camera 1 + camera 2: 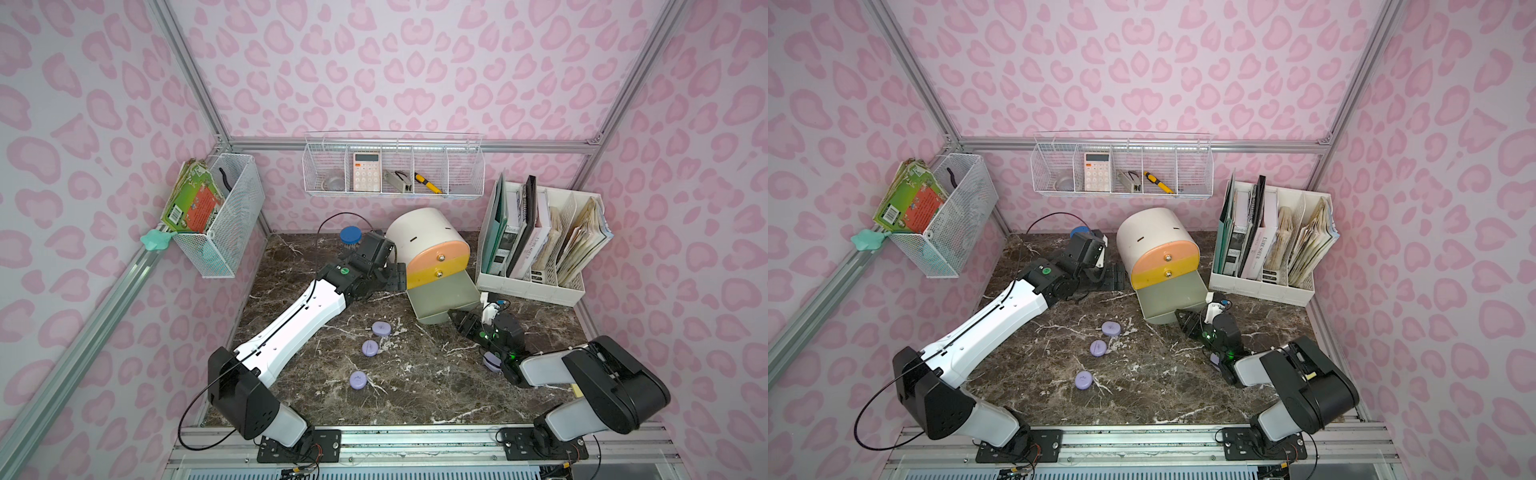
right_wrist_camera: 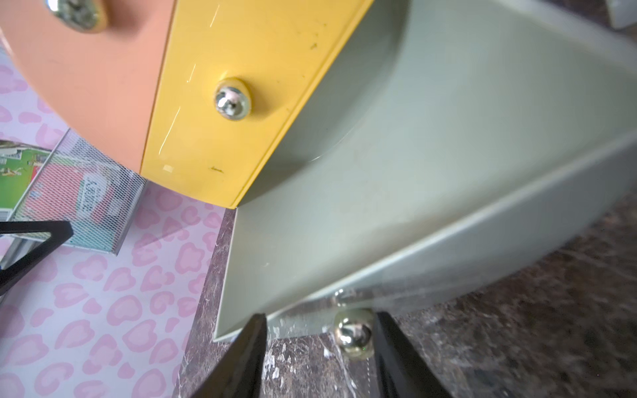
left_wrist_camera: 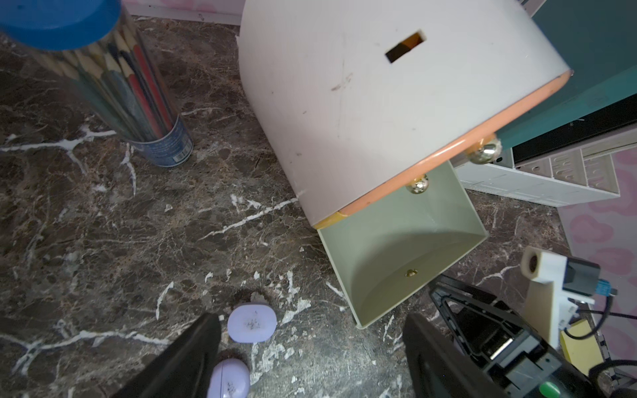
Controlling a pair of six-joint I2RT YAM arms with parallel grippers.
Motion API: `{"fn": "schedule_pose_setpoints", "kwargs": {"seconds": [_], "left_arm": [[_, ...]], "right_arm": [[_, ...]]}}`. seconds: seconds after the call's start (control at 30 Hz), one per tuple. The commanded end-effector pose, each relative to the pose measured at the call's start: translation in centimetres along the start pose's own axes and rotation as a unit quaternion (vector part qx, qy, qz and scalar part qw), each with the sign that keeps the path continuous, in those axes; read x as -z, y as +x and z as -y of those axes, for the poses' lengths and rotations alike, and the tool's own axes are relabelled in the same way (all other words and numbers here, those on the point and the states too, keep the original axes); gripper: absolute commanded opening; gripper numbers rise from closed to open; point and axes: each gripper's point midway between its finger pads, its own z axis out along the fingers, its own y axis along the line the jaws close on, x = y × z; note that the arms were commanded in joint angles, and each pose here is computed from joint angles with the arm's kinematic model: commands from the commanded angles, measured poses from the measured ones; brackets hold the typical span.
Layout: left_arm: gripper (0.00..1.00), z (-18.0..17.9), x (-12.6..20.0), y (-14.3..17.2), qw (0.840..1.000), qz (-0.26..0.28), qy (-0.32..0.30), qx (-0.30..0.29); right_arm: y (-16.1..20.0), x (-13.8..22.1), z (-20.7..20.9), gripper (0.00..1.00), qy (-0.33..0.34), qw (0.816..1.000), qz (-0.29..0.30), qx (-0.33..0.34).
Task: Put the bluetooth earphones in the drawer according to color
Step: Open the drawer in the storage box.
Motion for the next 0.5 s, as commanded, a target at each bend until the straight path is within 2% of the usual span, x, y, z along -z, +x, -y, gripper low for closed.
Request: {"fn": "schedule_pose_setpoints", "kwargs": {"seconds": [0.0,0.13,0.33,0.47], "left_arm": [[0.88,-1.1,0.6,1.1,1.000,0.002,-0.013,0.025],[0.88,-2.6,1.2,3.1,0.999,-0.004,-0.025,0.039],[0.88,-5.2,1.6,6.8,0.996,-0.031,-0.058,0.067],[0.88,-6.5,1.3,9.4,0.992,-0.051,-0.071,0.086]], "right_arm": [[0.6,0.8,1.2,0.62,0.046,0.998,-0.022,0.043],[0.7,2.7,2.3,0.80,0.107,0.990,-0.040,0.082],[-0.5,6.4,3.5,0.98,0.187,0.975,-0.029,0.115],[-1.0,9.0,5.3,0.98,0.252,0.963,-0.006,0.097]]}}
